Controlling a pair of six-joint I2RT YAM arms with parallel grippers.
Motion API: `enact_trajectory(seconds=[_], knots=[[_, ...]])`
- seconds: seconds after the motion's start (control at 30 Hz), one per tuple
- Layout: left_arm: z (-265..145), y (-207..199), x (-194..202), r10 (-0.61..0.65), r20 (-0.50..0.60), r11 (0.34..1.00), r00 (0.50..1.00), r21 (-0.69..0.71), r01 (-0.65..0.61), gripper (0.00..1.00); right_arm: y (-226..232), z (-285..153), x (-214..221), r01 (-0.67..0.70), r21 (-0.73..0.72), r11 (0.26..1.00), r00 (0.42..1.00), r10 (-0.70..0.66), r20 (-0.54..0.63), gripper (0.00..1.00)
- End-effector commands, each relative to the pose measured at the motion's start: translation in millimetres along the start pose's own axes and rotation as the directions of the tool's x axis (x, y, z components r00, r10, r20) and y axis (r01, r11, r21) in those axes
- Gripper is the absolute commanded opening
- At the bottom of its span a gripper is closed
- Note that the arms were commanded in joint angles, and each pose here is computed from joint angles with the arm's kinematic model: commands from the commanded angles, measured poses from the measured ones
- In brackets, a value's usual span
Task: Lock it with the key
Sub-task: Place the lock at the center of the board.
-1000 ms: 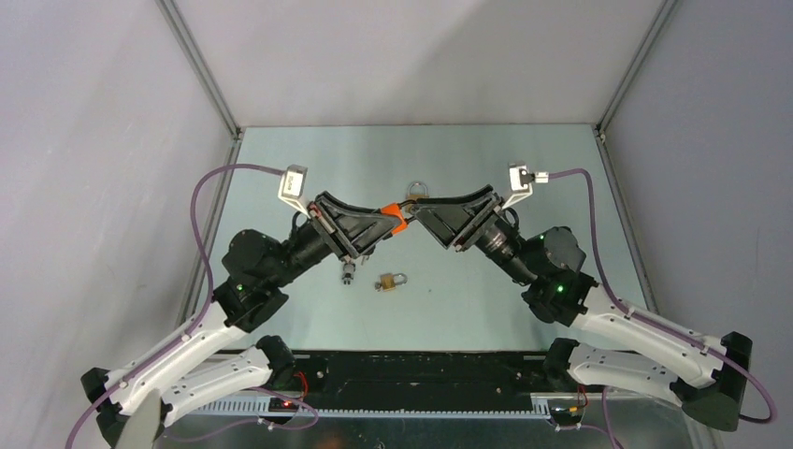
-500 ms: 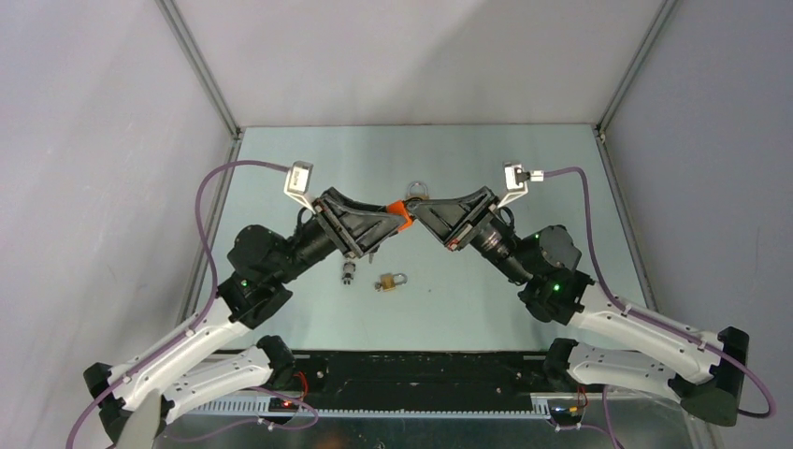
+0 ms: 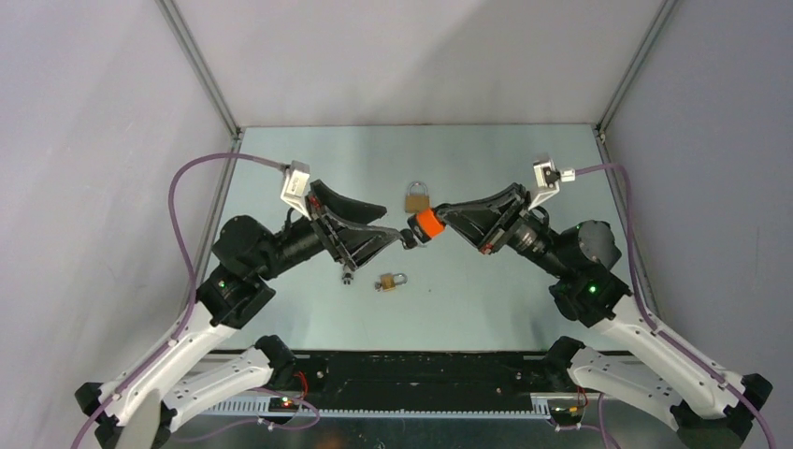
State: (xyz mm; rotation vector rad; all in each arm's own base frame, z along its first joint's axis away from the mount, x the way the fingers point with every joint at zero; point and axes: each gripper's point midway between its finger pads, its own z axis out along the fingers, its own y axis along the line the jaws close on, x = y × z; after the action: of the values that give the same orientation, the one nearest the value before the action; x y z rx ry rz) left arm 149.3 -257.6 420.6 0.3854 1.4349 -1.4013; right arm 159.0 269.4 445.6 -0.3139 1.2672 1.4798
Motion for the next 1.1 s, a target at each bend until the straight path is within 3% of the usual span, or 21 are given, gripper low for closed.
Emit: enact_trajectory(seconds=[0.0, 0.23, 0.4, 0.47, 0.63, 0.77, 1.07], knots=[[-5.0, -8.0, 16.4, 0.136, -0.138, 0.989, 0.981, 0.079, -0.126, 0.92, 31.3, -12.1, -5.2, 0.092, -0.13, 0.987, 0.994, -0.098, -0.042, 0.0], [3.9, -17.0, 50.7, 0.135, -0.293, 0.97, 0.947, 0.233, -0.066, 0.74, 29.1, -11.6, 3.6, 0.107, -0.147, 0.983, 0.99, -0.119, -0.079, 0.0], [5.9, -9.7, 74.6, 0.119, -0.368, 0.964, 0.922, 0.267, -0.018, 0.63, 27.5, -10.1, 0.5, 0.102, -0.136, 0.985, 0.992, -0.112, -0.065, 0.0], [7.1, -8.5, 77.1, 0.119, -0.373, 0.962, 0.92, 0.272, -0.014, 0.54, 27.8, -10.1, 0.2, 0.103, -0.138, 0.985, 0.992, -0.113, -0.064, 0.0], [9.3, -9.5, 77.9, 0.117, -0.382, 0.959, 0.917, 0.284, -0.005, 0.18, 27.0, -10.9, -1.0, 0.107, -0.14, 0.984, 0.992, -0.115, -0.055, 0.0], [7.6, -9.4, 79.0, 0.126, -0.379, 0.958, 0.917, 0.288, -0.013, 0.02, 23.9, -11.4, -5.6, 0.098, -0.125, 0.987, 0.994, -0.103, -0.038, 0.0], [-0.9, 3.7, 94.7, 0.137, -0.39, 0.964, 0.91, 0.263, -0.032, 0.0, 11.4, -22.0, -31.7, 0.086, -0.066, 0.994, 0.992, -0.079, 0.096, 0.0]])
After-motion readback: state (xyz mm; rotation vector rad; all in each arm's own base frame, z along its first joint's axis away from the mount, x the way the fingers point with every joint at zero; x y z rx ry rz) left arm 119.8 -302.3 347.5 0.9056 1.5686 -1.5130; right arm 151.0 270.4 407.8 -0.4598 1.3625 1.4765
